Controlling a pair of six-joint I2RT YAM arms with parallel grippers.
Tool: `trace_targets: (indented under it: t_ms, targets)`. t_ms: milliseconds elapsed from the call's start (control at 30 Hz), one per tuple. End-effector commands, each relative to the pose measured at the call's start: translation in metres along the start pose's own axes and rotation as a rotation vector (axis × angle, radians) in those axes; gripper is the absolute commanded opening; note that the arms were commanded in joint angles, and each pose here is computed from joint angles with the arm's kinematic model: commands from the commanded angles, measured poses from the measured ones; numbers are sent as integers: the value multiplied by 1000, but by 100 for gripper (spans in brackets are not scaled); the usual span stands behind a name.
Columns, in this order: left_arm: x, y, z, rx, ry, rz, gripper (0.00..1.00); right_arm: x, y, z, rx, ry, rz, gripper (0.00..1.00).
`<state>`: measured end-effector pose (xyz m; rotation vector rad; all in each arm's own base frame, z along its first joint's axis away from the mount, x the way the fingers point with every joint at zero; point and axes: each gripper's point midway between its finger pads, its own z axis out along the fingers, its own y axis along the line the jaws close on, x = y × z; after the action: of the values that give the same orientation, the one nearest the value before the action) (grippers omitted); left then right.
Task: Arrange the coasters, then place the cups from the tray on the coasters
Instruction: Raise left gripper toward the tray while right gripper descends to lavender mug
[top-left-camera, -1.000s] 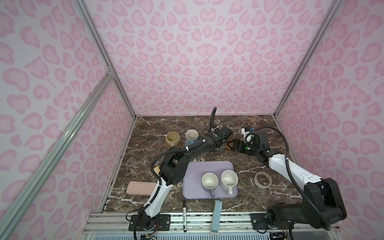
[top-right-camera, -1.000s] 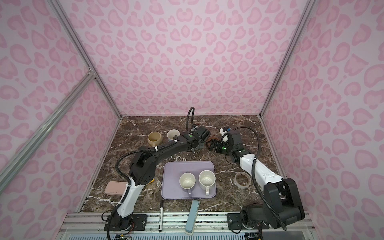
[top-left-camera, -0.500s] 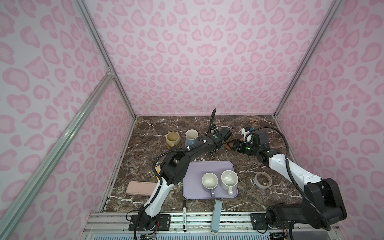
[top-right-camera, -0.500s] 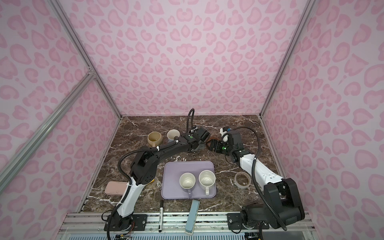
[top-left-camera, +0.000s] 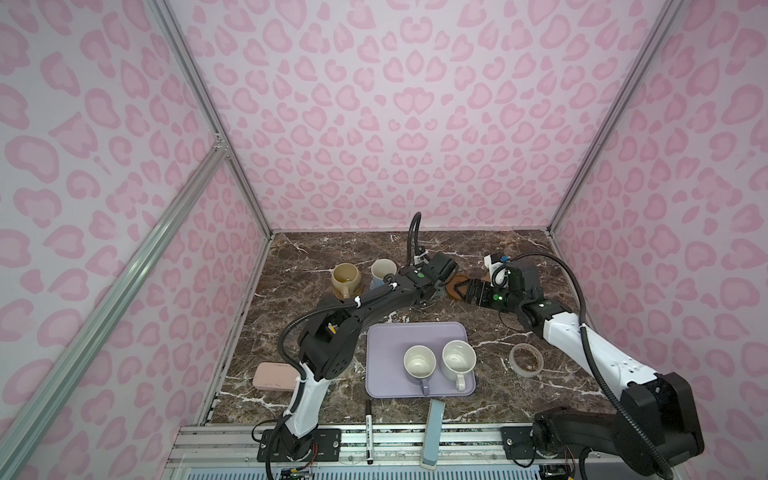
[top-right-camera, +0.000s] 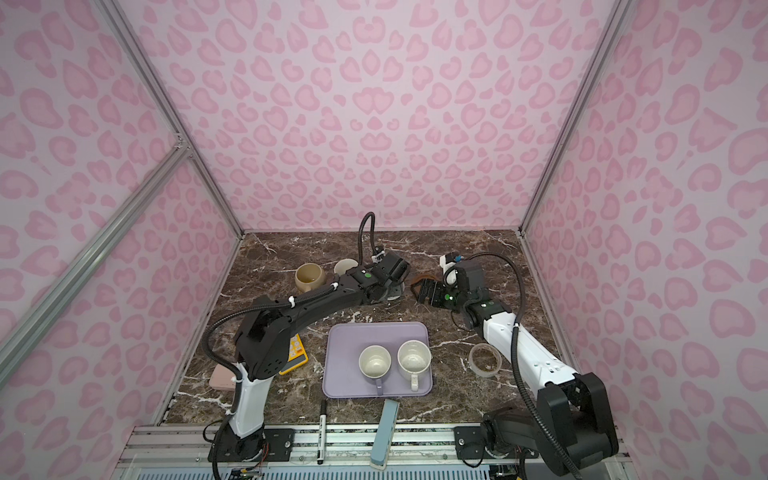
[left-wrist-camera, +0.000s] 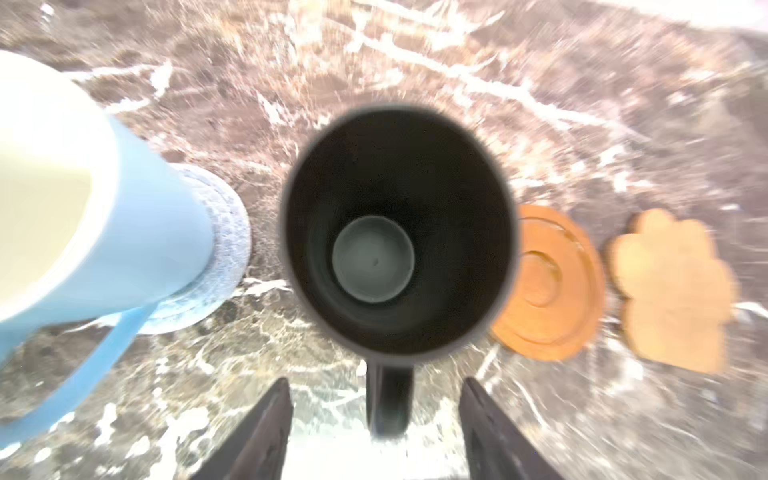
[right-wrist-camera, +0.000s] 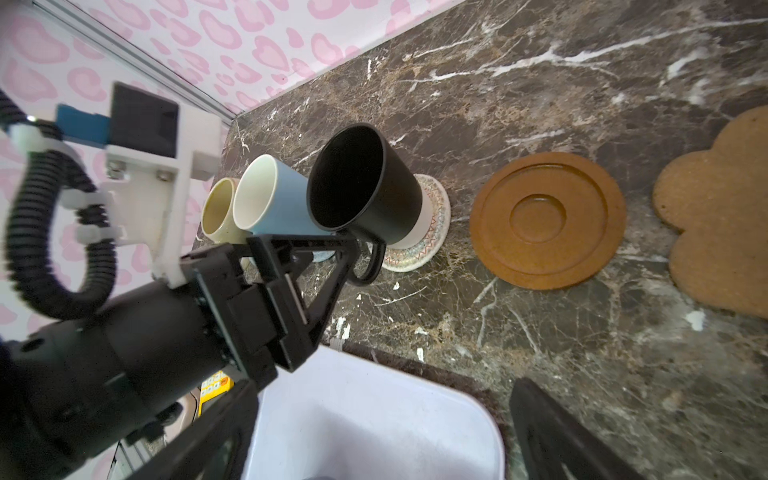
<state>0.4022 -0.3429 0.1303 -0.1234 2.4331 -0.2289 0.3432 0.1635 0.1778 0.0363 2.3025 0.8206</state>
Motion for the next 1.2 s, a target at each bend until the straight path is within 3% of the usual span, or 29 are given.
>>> trace_targets:
  t_ms: [0, 67, 100, 200, 333, 700, 833, 1033, 1167]
  targets:
    - [-15, -5, -27, 88, -58, -45, 77, 18, -1, -10, 53, 50, -45, 96]
    - [-15, -1, -50, 153, -67, -59, 96, 31, 4, -21, 110, 85, -108, 97]
    - [-13, 2, -60, 179, -65, -59, 98, 37, 7, -27, 137, 102, -141, 97]
    - [-8, 17, -92, 228, -44, -61, 97, 58, 21, -48, 195, 141, -232, 98]
    - [31, 46, -111, 260, 46, -35, 97, 93, 46, -64, 187, 200, -325, 97]
    - [94, 91, -174, 458, 167, -60, 97, 169, 100, -73, 147, 275, -481, 84]
    - [103, 115, -182, 411, 164, -75, 97, 193, 104, -66, 147, 313, -486, 81]
    - [129, 110, -192, 542, 243, -94, 97, 233, 117, -49, 100, 373, -500, 74]
    - [139, 118, -183, 537, 237, -150, 97, 246, 110, -37, 141, 397, -525, 68]
